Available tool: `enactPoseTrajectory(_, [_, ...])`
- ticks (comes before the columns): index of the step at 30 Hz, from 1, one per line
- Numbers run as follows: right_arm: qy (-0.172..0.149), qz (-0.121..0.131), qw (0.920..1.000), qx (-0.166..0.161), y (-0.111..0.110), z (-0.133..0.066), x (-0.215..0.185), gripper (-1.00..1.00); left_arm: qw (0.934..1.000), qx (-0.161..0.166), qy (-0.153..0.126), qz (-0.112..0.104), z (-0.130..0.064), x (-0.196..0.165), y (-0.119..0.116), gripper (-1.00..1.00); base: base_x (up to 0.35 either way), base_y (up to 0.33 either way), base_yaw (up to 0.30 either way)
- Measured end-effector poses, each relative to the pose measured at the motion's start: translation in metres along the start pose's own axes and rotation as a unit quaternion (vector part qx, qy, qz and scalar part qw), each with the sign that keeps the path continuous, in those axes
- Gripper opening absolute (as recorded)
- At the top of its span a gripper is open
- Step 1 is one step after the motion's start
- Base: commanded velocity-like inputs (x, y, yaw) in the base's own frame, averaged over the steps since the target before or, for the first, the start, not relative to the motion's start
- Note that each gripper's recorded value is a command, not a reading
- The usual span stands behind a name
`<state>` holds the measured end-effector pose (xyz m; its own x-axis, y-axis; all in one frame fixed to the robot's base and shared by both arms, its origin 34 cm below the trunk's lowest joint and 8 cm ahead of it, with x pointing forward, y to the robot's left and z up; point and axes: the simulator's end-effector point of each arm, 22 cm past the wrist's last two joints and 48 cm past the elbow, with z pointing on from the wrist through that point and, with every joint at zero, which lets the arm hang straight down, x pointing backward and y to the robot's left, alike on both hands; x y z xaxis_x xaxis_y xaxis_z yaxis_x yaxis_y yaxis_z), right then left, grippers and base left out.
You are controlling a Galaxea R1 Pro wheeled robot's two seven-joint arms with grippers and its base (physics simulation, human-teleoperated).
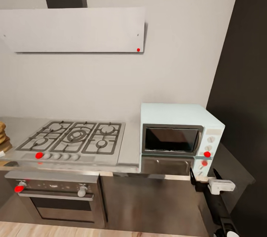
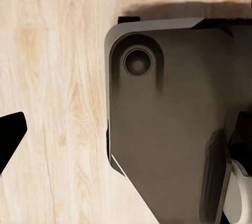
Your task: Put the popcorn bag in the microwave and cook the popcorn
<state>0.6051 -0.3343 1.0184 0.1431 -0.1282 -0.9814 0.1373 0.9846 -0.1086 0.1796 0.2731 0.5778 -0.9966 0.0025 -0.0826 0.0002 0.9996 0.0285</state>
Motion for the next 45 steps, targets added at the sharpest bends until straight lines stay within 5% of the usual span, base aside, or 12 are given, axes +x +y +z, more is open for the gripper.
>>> enactPoseTrajectory(5, [-0.008, 0.001, 0.9999, 0.006, -0.005, 0.002, -0.008, 1.0, 1.0, 0.0, 0.001, 0.0, 0.0, 0.0, 0.0, 1.0, 0.156, 0.0, 0.0])
enactPoseTrajectory(12, [0.005, -0.022, 0.9993, 0.031, -0.045, 0.006, -0.005, 1.0, 1.0, 0.0, 0.0, 0.0, 0.0, 0.0, 0.0, 1.0, 0.093, -0.03, 0.0])
enactPoseTrajectory(23, [0.007, -0.026, 0.9991, 0.031, -0.049, 0.006, -0.005, 1.0, 1.0, 0.0, 0.0, 0.0, 0.0, 0.0, 0.0, 1.0, 0.11, -0.004, 0.0])
enactPoseTrajectory(33, [0.053, -0.029, 0.9977, 0.032, -0.05, 0.007, 0.014, 1.0, 1.0, 0.0, 0.0, 0.0, 0.0, 0.0, 0.0, 1.0, 0.074, 0.0, 0.0])
enactPoseTrajectory(36, [0.054, -0.012, 0.9977, 0.039, -0.053, 0.007, 0.015, 1.0, 1.0, 0.0, 0.0, 0.0, 0.0, 0.0, 0.0, 1.0, 0.026, 0.0, 0.0])
enactPoseTrajectory(40, [0.056, 0.05, 0.9969, 0.023, -0.044, 0.007, 0.017, 1.0, 1.0, 0.0, 0.0, 0.0, 0.0, 0.0, 0.0, 1.0, 0.009, 0.0, 0.0])
enactPoseTrajectory(45, [0.055, 0.063, 0.9964, 0.011, -0.039, 0.008, 0.016, 1.0, 1.0, 0.0, 0.0, 0.0, 0.0, 0.0, 0.0, 1.0, 0.083, 0.0, 0.0])
